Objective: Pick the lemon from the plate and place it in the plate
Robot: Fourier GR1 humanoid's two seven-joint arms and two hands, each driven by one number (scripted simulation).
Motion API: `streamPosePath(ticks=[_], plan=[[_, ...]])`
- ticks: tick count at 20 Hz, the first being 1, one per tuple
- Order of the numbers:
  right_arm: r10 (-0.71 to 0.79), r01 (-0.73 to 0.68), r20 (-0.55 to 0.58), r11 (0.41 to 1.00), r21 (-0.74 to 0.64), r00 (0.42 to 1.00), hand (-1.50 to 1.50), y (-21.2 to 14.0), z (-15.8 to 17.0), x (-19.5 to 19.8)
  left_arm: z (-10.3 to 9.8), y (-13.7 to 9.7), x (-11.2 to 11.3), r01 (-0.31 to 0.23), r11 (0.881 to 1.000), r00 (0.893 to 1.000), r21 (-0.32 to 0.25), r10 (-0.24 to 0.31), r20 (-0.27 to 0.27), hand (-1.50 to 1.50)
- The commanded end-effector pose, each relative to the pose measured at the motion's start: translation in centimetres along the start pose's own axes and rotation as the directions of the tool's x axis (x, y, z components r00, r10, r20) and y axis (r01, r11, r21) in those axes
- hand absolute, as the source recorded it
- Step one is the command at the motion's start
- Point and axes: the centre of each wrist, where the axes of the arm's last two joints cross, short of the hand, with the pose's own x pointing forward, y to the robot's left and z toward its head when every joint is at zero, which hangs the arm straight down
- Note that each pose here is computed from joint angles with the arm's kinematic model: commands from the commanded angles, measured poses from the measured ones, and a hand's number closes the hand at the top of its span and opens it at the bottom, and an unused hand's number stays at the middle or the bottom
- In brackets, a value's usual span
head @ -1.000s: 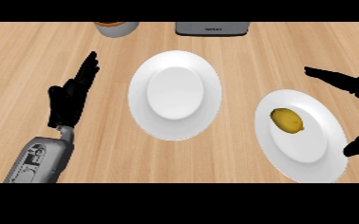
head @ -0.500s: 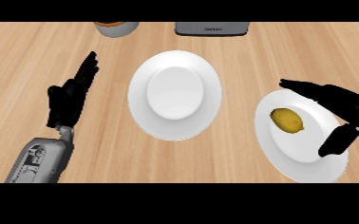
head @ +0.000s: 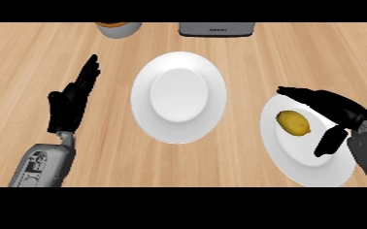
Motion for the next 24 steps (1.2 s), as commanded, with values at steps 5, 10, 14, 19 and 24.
streamPosePath(ticks=[5, 10, 14, 19, 24], plan=[[0.015, -0.014, -0.028, 0.999, 0.038, 0.999, -1.5, 1.1, -1.1, -1.3, 1.0, -0.6, 0.3, -0.009, 1.0, 1.0, 0.015, 0.009, -0.012, 0.0], [0.03, -0.029, 0.015, 0.996, -0.083, 0.999, 1.5, 3.3, -1.6, -1.7, -0.2, -1.0, 0.9, -0.015, 1.0, 1.0, 0.004, 0.015, -0.008, 0.0], [0.054, -0.052, 0.028, 0.995, -0.083, 0.998, 1.5, 3.0, -2.5, -1.9, -0.2, 0.4, 1.0, 0.004, 1.0, 1.0, -0.004, -0.004, -0.004, 0.0], [0.024, -0.017, 0.043, 0.989, -0.15, 0.999, 1.5, 0.6, -3.1, -3.0, 0.9, 0.3, 0.0, 0.007, 1.0, 1.0, -0.006, -0.007, -0.008, 0.0], [0.189, -0.19, -0.022, 0.971, -0.142, 0.982, 1.5, -7.1, -5.3, -2.5, -0.7, -2.4, 1.6, -0.024, 0.998, 0.999, -0.051, 0.026, 0.038, 0.0]])
